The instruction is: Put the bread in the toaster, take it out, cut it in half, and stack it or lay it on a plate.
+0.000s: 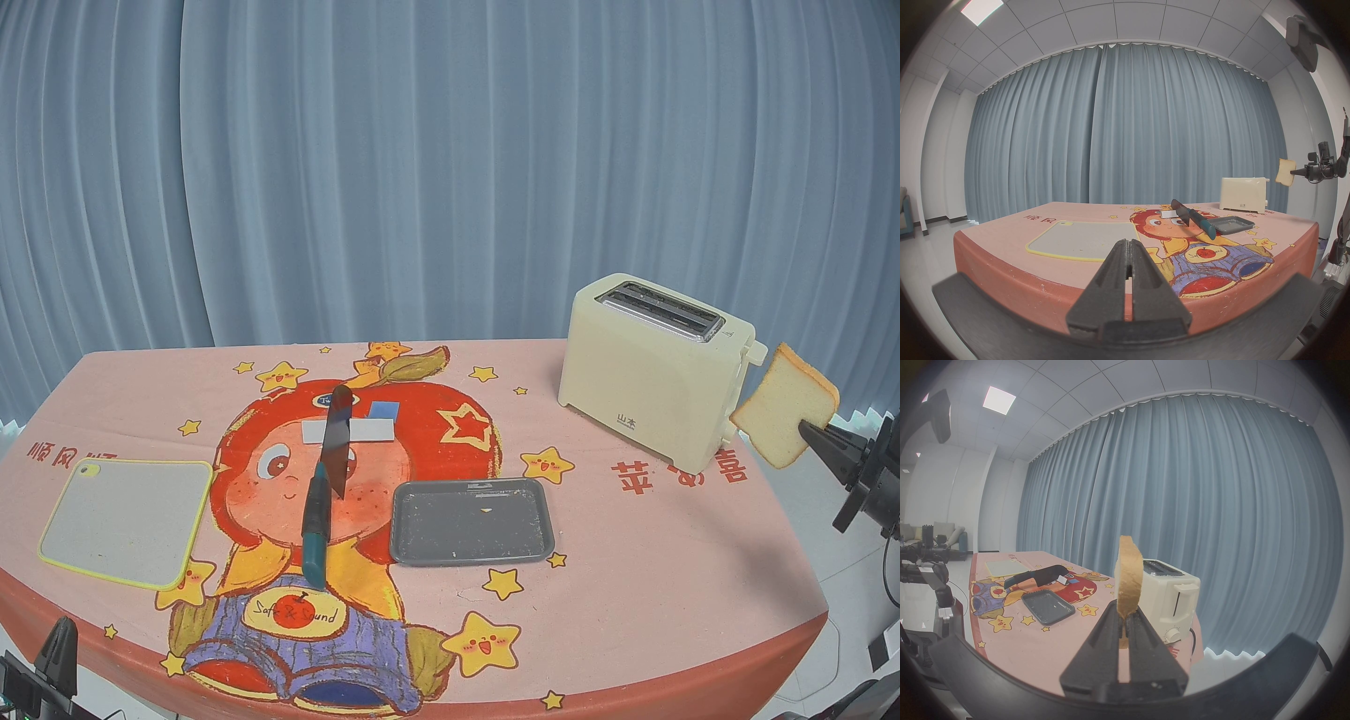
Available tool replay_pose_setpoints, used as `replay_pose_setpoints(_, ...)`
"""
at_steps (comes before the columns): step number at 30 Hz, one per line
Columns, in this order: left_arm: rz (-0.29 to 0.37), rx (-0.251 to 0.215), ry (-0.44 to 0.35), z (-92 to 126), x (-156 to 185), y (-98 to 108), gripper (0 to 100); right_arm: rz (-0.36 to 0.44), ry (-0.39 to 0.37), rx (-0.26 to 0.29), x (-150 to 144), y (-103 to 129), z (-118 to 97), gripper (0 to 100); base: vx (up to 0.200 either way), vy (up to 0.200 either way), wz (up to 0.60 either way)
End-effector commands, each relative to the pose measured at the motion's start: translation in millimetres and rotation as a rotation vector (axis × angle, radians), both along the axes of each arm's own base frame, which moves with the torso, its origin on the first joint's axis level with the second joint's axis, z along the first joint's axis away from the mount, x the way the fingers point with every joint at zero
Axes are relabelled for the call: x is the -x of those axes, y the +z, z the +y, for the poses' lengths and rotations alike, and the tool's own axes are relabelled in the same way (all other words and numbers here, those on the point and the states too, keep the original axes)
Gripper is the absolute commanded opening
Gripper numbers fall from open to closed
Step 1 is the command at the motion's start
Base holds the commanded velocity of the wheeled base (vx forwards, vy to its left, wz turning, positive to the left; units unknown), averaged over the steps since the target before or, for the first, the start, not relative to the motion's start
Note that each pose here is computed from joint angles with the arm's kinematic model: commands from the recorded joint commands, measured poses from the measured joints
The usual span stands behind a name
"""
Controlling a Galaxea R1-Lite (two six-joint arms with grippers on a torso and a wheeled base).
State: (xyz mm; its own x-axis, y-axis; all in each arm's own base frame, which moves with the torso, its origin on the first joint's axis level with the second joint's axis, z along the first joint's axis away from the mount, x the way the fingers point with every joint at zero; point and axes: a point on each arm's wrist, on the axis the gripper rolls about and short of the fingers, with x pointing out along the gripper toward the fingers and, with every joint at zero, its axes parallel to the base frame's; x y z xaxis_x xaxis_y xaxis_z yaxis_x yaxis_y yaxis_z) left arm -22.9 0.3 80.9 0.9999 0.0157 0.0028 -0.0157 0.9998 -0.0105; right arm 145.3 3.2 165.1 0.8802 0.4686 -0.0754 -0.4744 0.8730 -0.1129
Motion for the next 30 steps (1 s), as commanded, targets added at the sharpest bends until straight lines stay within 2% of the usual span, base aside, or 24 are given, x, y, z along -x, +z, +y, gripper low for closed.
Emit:
replay_pose_setpoints(1,0.001,0.0,0.0,0.0,-0.1,-5.2,0,-0.006,-0.032,-0.006,-3.3,3.5,-17.8,0,0.0,0.0,0.0)
replay_pose_setpoints(10,0.001,0.0,0.003,0.0,-0.1,-5.2,0,-0.017,-0.014,-0.005,-2.2,4.3,-18.9,0,0.0,0.0,0.0)
replay_pose_setpoints(15,0.001,0.0,0.003,0.0,-0.1,-5.2,0,-0.032,0.049,-0.007,-2.2,7.8,-9.1,0,0.0,0.0,0.0)
replay_pose_setpoints(30,0.001,0.0,0.003,0.0,-0.1,-5.2,0,-0.044,0.043,-0.001,-2.1,10.1,-9.2,0,0.0,0.0,0.0)
